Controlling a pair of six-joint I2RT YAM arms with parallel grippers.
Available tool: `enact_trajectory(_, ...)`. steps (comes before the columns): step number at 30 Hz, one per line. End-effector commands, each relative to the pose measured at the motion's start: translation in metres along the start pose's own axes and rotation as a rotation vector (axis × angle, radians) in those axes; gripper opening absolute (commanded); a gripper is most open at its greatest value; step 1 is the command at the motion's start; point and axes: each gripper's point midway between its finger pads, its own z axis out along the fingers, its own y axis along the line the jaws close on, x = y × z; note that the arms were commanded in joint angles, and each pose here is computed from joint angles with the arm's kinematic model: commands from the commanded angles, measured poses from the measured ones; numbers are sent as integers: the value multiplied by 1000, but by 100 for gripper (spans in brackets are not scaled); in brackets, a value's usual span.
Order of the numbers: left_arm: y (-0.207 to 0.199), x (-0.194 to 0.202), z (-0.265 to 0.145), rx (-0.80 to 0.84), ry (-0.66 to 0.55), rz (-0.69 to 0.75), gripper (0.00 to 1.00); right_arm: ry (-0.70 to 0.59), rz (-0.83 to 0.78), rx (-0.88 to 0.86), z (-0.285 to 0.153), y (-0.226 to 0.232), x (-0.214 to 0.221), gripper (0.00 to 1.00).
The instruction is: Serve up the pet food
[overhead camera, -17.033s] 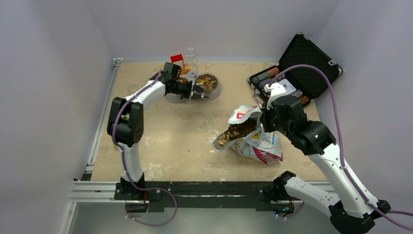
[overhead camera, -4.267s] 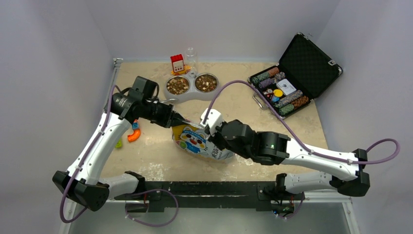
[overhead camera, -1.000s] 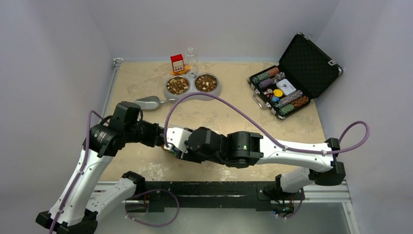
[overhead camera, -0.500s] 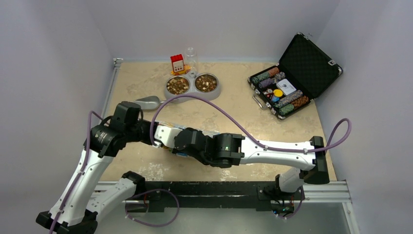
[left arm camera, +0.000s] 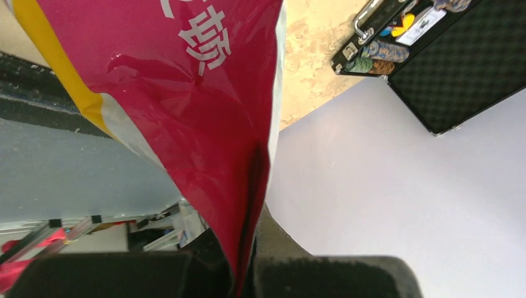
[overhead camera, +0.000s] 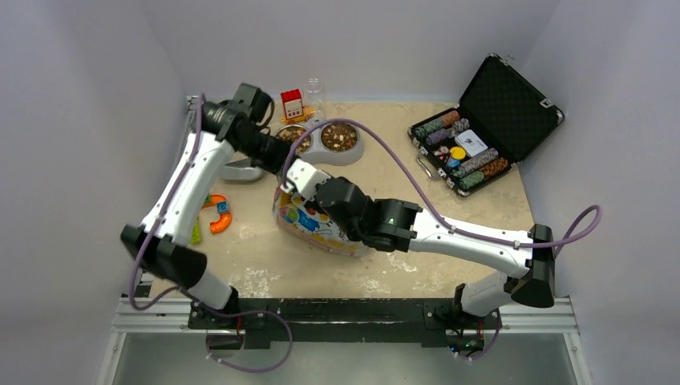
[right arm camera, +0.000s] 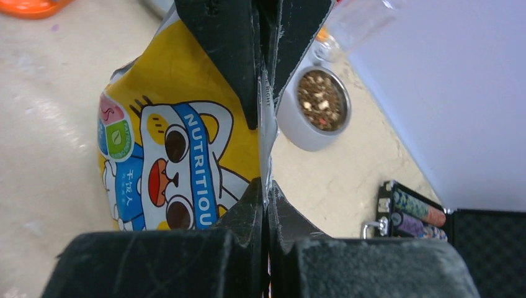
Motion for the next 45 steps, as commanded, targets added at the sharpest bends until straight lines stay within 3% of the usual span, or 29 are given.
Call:
enact_trajectory(1,-93,-13,-42,245,-114,161,0,96,7,119,-28,-62,23,0)
enact_trajectory(6,-102,-19,-35,226,-121,195,0,78,13,55,-23,-58,14,0)
enact_trajectory(15,-28,-69,-21,82,-269,275,0,80,222,-87,-21,-18,6,0)
enact_trajectory(21,6,-84,-16,74,-289,231,0,140,210,-108,-15,-4,22,0)
enact_trajectory(32,0,-113,-37,114,-358,199,0,184,218,-202,-30,26,46,0)
enact_trajectory(45,-8,-116,-43,145,-356,185,0,240,231,-209,-57,37,71,0)
